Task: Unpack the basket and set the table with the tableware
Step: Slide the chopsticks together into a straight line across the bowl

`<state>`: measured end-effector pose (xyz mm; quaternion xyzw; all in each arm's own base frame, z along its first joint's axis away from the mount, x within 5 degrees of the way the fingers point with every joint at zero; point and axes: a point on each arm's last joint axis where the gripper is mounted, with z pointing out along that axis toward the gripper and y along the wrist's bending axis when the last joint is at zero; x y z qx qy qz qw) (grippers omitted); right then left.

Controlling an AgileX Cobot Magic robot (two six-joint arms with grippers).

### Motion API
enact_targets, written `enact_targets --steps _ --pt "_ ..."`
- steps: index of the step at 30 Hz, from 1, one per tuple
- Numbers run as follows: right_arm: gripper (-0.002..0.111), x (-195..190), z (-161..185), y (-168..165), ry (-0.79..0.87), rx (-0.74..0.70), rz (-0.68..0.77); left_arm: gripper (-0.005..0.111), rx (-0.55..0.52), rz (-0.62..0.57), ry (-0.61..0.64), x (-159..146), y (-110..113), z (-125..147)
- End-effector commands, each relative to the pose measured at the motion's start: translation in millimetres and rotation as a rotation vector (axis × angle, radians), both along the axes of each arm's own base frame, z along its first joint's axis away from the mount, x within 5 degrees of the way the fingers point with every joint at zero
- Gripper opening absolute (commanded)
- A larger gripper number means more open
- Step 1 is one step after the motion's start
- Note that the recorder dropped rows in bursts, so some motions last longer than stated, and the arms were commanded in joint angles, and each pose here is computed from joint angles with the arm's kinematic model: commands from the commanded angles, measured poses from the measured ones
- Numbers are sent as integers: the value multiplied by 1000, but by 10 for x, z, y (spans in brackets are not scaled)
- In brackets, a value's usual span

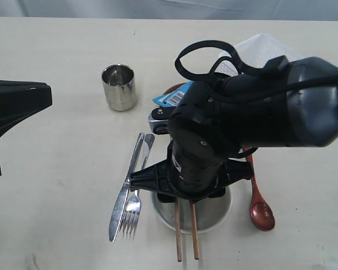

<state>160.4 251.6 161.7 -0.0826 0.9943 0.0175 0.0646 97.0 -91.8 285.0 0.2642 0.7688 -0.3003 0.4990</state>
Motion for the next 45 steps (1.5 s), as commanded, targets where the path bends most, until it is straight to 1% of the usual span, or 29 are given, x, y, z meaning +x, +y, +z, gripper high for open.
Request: enact_targets --steps 1,11,16,24,29,32,41,45 --pt "49 16 12 15 -9 9 -9 0 -13 -3 -5 -12 -2 26" --pt "49 16 12 15 -9 9 -8 0 -13 -5 -4 -14 -3 25" --pt "35 17 12 14 -10 8 -7 0 -13 -5 -4 -14 -3 25" --pt "32 17 12 12 -10 8 -20 0 -13 -5 -4 -14 -3 25" --pt "13 21 13 10 -13 6 -21 0 -13 -5 -4 -14 -3 25" --pt "6 21 13 10 -13 6 -21 0 -13 -5 -4 -14 -3 25" --pt "6 23 18 10 -16 12 -51 0 -13 -5 -4 -14 -3 25" --pt "6 33 32 4 -28 15 -86 0 -13 -5 -4 -14 -3 25"
